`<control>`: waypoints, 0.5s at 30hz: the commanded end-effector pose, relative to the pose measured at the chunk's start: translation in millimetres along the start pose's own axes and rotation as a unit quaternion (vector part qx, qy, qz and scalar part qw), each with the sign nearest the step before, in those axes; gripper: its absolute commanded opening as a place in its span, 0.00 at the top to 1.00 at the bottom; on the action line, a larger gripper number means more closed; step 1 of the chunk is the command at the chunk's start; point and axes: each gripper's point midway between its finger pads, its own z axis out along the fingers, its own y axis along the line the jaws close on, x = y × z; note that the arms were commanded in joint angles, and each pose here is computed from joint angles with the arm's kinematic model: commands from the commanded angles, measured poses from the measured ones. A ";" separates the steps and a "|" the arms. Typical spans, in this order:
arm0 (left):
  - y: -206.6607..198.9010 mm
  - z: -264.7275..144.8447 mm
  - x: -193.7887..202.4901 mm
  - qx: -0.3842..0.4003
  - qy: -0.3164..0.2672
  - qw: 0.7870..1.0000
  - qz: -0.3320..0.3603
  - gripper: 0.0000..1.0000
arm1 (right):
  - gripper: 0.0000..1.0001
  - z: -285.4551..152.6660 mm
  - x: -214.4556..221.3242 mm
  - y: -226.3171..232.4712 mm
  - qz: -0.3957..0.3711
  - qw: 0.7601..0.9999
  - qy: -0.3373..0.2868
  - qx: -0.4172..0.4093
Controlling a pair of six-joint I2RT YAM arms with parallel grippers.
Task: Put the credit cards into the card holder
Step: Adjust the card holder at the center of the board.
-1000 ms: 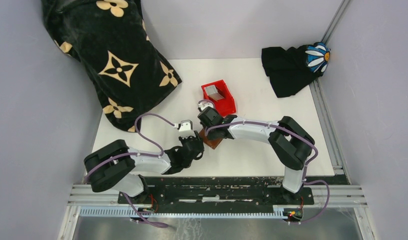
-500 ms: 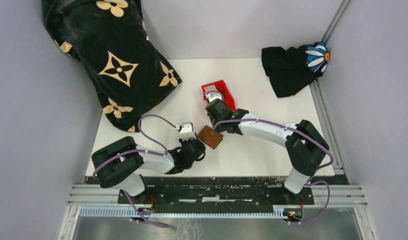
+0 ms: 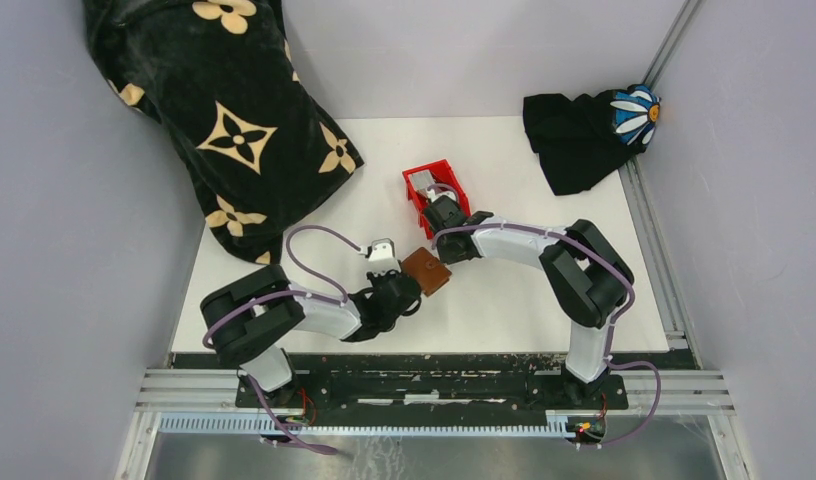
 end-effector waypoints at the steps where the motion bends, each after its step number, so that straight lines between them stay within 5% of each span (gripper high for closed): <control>1: 15.6 8.2 18.9 -0.028 0.030 0.999 0.005 0.73 | 0.89 2.6 6.2 7.1 0.018 1.000 0.005 -0.020; 15: 1.7 35.7 13.3 -0.017 0.028 0.999 0.014 0.73 | 0.90 -12.0 41.2 13.4 0.029 0.999 0.010 -0.024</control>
